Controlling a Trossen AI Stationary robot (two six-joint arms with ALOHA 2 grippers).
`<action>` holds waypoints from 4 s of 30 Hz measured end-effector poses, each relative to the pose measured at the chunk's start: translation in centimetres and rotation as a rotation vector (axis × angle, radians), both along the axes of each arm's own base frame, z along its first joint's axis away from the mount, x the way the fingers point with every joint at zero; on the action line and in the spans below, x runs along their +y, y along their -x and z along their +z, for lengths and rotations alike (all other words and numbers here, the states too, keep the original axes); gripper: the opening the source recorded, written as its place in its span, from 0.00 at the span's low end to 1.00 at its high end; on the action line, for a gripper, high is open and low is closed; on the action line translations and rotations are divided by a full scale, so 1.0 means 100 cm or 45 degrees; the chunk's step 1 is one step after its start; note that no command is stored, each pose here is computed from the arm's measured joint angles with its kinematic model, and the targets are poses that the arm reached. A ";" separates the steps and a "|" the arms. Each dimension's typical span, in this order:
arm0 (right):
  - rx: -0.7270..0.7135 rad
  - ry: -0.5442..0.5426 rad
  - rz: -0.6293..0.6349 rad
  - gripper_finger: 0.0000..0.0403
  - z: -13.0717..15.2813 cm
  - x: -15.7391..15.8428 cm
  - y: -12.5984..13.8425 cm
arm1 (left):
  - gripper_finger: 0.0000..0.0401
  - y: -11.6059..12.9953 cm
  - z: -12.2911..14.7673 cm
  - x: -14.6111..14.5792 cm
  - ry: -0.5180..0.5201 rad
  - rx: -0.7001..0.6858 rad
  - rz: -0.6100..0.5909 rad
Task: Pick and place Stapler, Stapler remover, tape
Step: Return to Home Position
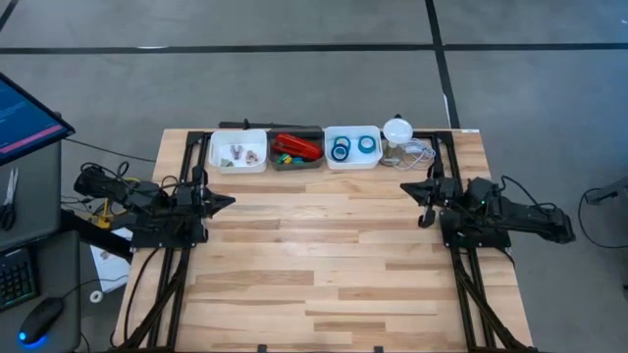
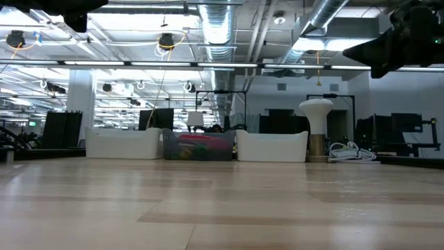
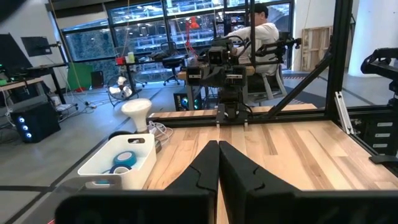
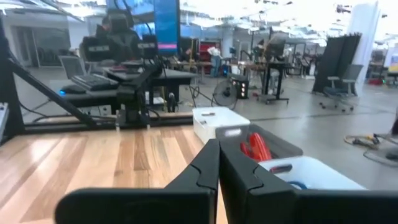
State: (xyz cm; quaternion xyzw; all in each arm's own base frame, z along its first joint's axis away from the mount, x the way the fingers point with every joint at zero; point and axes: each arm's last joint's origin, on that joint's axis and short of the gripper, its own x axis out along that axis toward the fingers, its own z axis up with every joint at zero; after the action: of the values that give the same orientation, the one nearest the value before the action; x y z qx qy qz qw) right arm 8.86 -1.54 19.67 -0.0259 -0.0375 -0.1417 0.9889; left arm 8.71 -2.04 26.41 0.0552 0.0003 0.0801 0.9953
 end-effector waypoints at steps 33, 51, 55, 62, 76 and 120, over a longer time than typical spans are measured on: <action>0.065 -0.137 0.094 0.00 -0.027 0.001 -0.007 | 0.00 0.000 0.000 0.000 0.000 0.000 0.015; 0.085 -0.092 0.221 0.00 -0.030 0.004 -0.008 | 0.00 0.000 0.000 0.000 0.024 -0.005 0.015; 0.089 -0.094 0.219 0.00 -0.030 0.004 -0.009 | 0.00 0.000 0.000 0.000 0.024 -0.005 0.015; 0.090 -0.096 0.217 0.00 -0.030 0.004 -0.009 | 0.00 0.000 0.000 0.000 0.025 -0.005 0.015; 0.090 -0.096 0.217 0.00 -0.030 0.004 -0.009 | 0.00 0.000 0.000 0.000 0.024 -0.005 0.014; 0.089 -0.096 0.216 0.00 -0.030 0.004 -0.009 | 0.00 0.015 0.028 0.013 0.016 -0.242 -0.277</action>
State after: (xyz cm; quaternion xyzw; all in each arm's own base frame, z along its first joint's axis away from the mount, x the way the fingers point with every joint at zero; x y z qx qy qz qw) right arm 9.71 -1.15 16.64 0.0097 0.0003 -0.0578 0.9983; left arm 7.23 -0.73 29.24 0.0410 -0.0993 -0.0235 0.9939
